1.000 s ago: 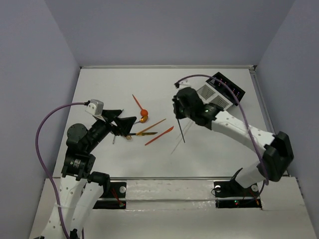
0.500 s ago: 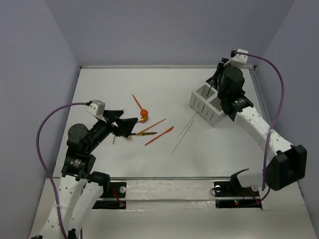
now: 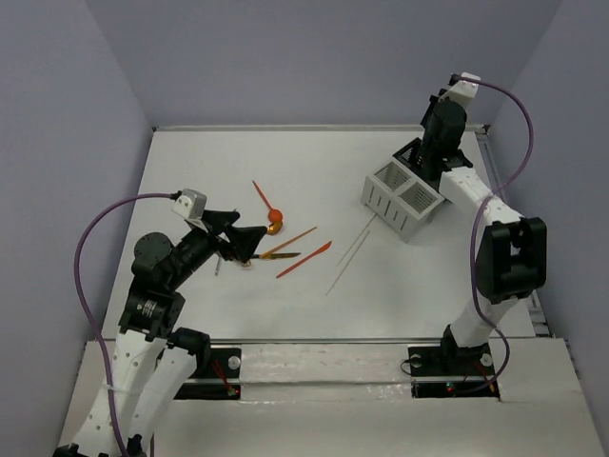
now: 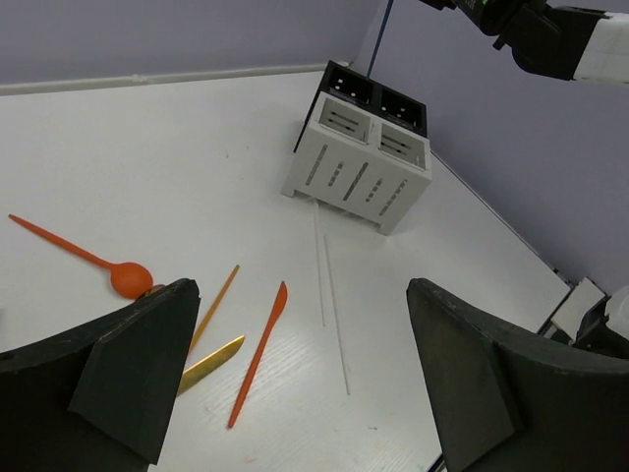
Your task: Sort the eating utensils into containers
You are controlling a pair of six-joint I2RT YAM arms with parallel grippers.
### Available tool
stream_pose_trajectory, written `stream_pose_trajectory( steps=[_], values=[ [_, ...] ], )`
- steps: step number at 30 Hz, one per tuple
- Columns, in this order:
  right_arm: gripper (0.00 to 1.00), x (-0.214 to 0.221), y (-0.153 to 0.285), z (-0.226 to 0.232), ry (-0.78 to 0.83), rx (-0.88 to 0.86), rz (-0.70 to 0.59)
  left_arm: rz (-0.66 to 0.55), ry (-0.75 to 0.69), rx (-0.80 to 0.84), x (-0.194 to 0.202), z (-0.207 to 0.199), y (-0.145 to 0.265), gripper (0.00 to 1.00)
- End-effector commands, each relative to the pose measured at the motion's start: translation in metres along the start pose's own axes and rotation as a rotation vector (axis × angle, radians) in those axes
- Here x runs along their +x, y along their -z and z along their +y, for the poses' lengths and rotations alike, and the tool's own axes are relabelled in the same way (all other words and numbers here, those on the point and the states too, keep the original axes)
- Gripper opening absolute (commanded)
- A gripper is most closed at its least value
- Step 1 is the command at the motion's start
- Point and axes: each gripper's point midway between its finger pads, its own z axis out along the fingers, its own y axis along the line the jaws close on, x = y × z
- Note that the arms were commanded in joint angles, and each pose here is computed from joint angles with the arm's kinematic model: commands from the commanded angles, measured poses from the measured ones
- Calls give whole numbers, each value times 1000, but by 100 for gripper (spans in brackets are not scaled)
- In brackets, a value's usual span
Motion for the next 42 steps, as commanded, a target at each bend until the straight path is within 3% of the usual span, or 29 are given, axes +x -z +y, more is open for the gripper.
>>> stream_pose_trajectory(
  steps=[1,15,17,21,24,29,32,33,35,39,42],
  values=[
    [7,-43,-20,0,-26,18,-142,-45,-46,43,-19,-11,-1,99],
    [7,35,-35,19,101,-97,-93,-30,-38,29,-16,-4,-5,99],
    [14,37,-32,22,99,-123,-97,-36,-41,30,-18,-5,-4,99],
    [41,37,-23,24,84,-159,-79,-45,-41,10,-19,-3,-3,99],
    [53,18,-12,22,63,-170,-81,-53,-45,12,-21,-4,-1,99],
    [52,-20,19,24,-45,-203,-45,-79,-57,18,-27,-8,4,99],
    [46,-21,59,43,-101,-296,86,-91,-61,21,-29,-10,7,99],
    [44,2,76,44,-77,-305,178,-95,-64,19,-29,-10,8,99],
    [40,5,109,53,-85,-345,235,-101,-65,20,-30,-11,9,99],
    [29,80,199,76,-49,-413,486,-101,-67,26,-30,-13,11,99],
    [28,112,235,78,-21,-385,566,-96,-65,41,-28,-16,11,99]
  ],
)
